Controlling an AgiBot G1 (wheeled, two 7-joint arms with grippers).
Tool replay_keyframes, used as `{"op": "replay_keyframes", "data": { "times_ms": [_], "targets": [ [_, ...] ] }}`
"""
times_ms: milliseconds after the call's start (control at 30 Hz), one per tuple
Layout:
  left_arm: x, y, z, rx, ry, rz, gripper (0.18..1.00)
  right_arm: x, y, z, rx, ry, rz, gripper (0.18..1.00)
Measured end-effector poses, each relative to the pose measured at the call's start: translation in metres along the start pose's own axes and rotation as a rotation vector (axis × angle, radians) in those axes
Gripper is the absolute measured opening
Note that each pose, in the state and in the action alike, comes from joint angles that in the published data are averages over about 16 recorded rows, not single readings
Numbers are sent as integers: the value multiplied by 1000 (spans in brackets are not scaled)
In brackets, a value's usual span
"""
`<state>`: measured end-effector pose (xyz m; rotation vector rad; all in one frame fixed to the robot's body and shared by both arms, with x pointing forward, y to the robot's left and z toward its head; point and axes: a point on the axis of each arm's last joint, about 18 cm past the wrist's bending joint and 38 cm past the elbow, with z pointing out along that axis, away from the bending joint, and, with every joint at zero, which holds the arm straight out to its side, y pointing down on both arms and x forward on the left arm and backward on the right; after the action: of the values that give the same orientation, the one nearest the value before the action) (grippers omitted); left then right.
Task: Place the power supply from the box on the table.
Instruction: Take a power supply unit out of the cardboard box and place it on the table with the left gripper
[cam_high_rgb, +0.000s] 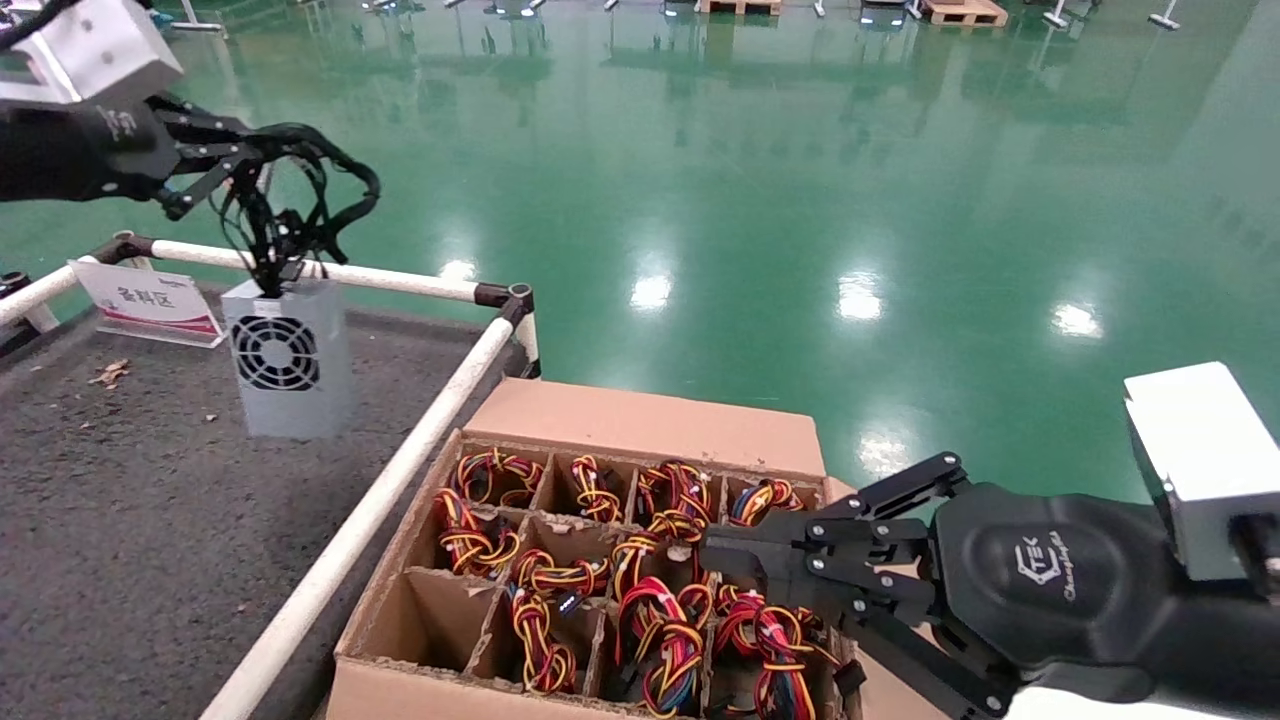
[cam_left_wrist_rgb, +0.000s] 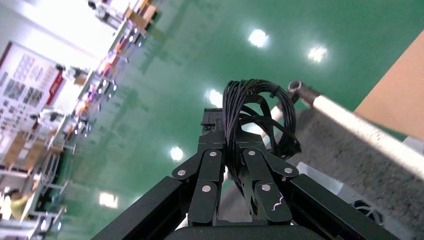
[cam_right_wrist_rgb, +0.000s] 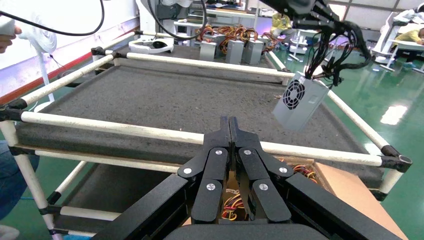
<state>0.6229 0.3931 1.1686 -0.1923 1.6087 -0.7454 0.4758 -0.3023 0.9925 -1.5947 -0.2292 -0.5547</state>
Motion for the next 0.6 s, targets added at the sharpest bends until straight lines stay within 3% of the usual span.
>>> {"op": "replay_keyframes", "data": {
  "times_ms": [600],
  "targets": [
    [8,39,42,-79,-14,-29,199,0,0,0,0,0,0,183]
  ]
}}
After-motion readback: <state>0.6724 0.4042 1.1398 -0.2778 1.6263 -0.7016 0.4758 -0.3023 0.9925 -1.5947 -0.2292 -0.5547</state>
